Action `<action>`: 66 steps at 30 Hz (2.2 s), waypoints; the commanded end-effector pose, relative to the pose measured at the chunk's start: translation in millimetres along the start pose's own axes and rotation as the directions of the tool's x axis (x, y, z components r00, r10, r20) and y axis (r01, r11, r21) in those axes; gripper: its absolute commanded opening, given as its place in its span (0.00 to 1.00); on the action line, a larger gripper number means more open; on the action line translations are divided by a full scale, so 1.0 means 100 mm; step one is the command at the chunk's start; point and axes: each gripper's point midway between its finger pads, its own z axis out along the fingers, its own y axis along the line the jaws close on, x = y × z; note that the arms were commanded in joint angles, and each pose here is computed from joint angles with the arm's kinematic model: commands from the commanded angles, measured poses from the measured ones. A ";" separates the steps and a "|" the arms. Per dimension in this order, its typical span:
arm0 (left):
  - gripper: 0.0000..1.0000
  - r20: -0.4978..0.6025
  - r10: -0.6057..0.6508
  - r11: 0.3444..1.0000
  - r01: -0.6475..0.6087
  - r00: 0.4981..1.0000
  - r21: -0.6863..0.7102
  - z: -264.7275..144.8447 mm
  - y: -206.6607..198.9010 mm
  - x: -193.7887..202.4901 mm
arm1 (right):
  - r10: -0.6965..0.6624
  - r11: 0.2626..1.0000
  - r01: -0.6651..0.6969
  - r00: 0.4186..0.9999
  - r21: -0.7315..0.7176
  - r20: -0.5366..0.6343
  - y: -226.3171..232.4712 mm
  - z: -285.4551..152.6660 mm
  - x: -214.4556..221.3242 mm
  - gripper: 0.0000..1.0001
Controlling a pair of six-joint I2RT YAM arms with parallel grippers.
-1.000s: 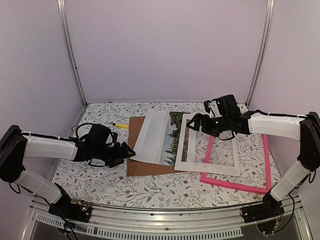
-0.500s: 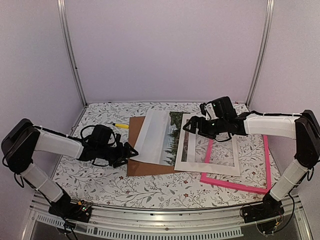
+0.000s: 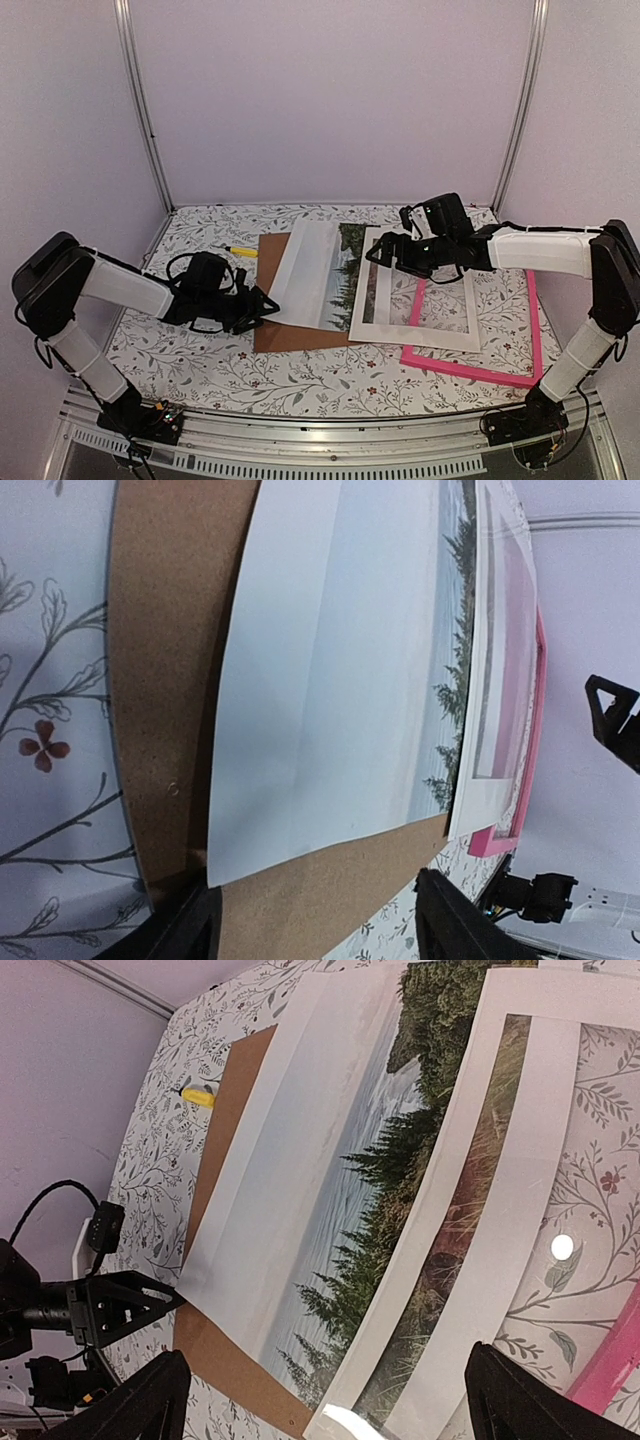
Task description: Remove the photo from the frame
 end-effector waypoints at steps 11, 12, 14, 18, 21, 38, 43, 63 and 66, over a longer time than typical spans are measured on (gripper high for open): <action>0.51 0.058 -0.097 0.993 0.093 0.994 0.069 -0.02 0.18 -0.08 | -0.006 1.000 0.006 1.000 -0.011 0.004 0.04 0.01 -0.02 0.99; 0.50 0.061 -0.106 0.992 0.101 0.992 0.080 -0.03 0.18 -0.09 | -0.007 1.000 0.007 1.000 -0.011 0.004 0.05 0.01 -0.02 0.99; 0.50 0.062 -0.122 0.988 0.116 0.991 0.103 -0.03 0.15 -0.11 | -0.006 1.000 0.006 1.000 -0.011 0.005 0.05 0.01 -0.02 0.99; 0.48 0.060 -0.149 0.981 0.140 0.987 0.132 -0.02 0.11 -0.13 | -0.010 1.000 0.010 1.000 -0.013 0.012 0.06 0.01 -0.05 0.99; 0.46 0.050 -0.172 0.975 0.162 0.984 0.154 -0.01 0.10 -0.12 | -0.010 1.000 0.010 1.000 -0.014 0.012 0.06 0.00 -0.05 0.99; 0.36 0.041 -0.266 0.945 0.252 0.963 0.208 0.08 0.08 -0.18 | -0.012 1.000 0.013 0.999 -0.012 0.030 0.07 -0.06 -0.07 0.99; 0.25 0.042 -0.266 0.943 0.251 0.963 0.216 0.14 0.07 -0.21 | -0.010 1.000 0.010 0.999 -0.014 0.037 0.08 -0.07 -0.07 0.99; 0.00 0.180 0.019 1.000 -0.022 0.984 0.015 -0.11 -0.15 -0.60 | -0.006 1.000 0.006 0.999 -0.003 0.052 0.06 -0.09 -0.09 0.99; 0.00 0.189 0.054 0.999 -0.053 0.981 -0.010 -0.18 -0.19 -0.63 | 0.000 1.000 0.000 0.999 -0.001 0.048 0.05 -0.08 -0.08 0.99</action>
